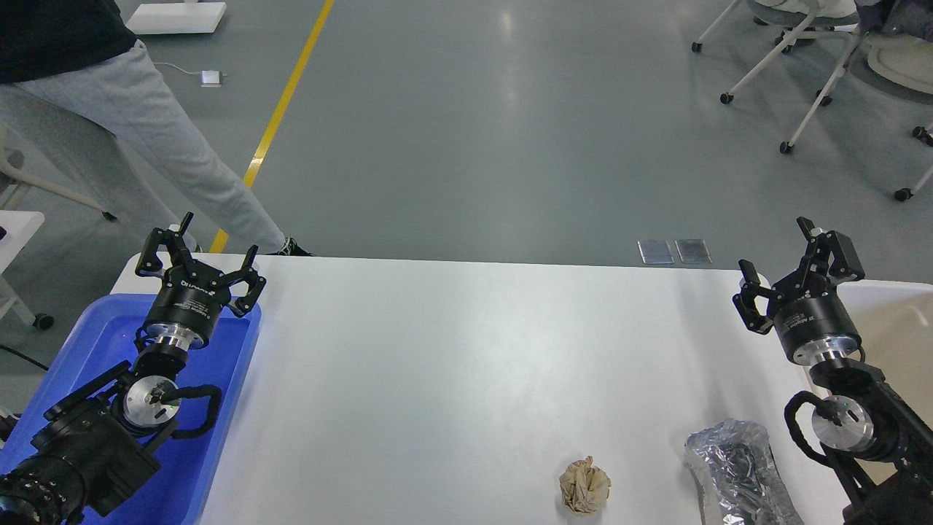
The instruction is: Tidy desktop
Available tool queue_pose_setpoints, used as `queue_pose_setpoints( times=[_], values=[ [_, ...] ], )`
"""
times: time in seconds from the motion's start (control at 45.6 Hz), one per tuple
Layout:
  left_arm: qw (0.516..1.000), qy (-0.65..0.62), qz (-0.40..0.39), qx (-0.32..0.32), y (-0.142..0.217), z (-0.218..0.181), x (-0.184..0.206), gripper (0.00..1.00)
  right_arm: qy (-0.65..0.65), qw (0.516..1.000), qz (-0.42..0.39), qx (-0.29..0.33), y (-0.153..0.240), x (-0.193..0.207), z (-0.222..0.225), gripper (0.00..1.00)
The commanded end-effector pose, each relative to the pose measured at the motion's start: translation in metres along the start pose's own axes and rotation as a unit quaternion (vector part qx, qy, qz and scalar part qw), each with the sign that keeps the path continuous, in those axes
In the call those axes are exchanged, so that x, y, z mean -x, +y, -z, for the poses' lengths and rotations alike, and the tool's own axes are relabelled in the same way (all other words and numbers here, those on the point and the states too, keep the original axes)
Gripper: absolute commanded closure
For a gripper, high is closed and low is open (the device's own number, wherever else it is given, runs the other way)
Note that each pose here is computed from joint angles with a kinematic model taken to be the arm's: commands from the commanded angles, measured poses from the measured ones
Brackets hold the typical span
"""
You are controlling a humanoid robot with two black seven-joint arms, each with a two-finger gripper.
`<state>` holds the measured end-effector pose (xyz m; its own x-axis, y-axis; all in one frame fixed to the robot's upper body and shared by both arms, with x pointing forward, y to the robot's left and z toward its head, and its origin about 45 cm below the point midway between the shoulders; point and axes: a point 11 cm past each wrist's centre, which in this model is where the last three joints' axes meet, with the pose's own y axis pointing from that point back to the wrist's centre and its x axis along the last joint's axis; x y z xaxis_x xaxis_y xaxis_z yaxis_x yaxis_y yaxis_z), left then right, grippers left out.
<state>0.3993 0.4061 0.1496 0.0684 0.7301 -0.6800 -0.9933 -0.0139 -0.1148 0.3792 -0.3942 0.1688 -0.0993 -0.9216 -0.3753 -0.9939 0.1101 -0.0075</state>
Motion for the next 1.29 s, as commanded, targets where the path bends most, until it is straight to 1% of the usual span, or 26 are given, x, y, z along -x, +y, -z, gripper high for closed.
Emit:
queue_pose_setpoints(
  times=[0.0,0.285,0.943,1.052,1.162,1.272],
  values=[
    [1.000,0.000,0.000,0.000,0.000,0.000,0.000,0.00,-0.001,1.000,-0.001,0.002,0.001,0.000,-0.002,0.01],
    [1.000,0.000,0.000,0.000,0.000,0.000,0.000,0.00,-0.003,1.000,-0.001,0.002,-0.001,0.002,-0.003,0.01],
    [1.000,0.001,0.000,0.000,0.000,0.000,0.000,0.00,0.012,1.000,-0.005,0.000,-0.004,-0.009,0.006,0.01],
    [1.000,0.001,0.001,0.001,-0.001,0.000,0.001,0.00,0.014,1.000,-0.003,0.011,-0.010,-0.005,0.006,0.01],
    [1.000,0.001,0.001,0.001,-0.001,0.000,0.001,0.00,0.018,0.999,-0.003,0.050,-0.015,0.002,0.000,0.01],
    [1.000,0.001,0.001,0.000,-0.001,0.000,0.001,0.00,0.018,0.998,-0.001,0.055,-0.018,0.004,0.003,0.01]
  ],
)
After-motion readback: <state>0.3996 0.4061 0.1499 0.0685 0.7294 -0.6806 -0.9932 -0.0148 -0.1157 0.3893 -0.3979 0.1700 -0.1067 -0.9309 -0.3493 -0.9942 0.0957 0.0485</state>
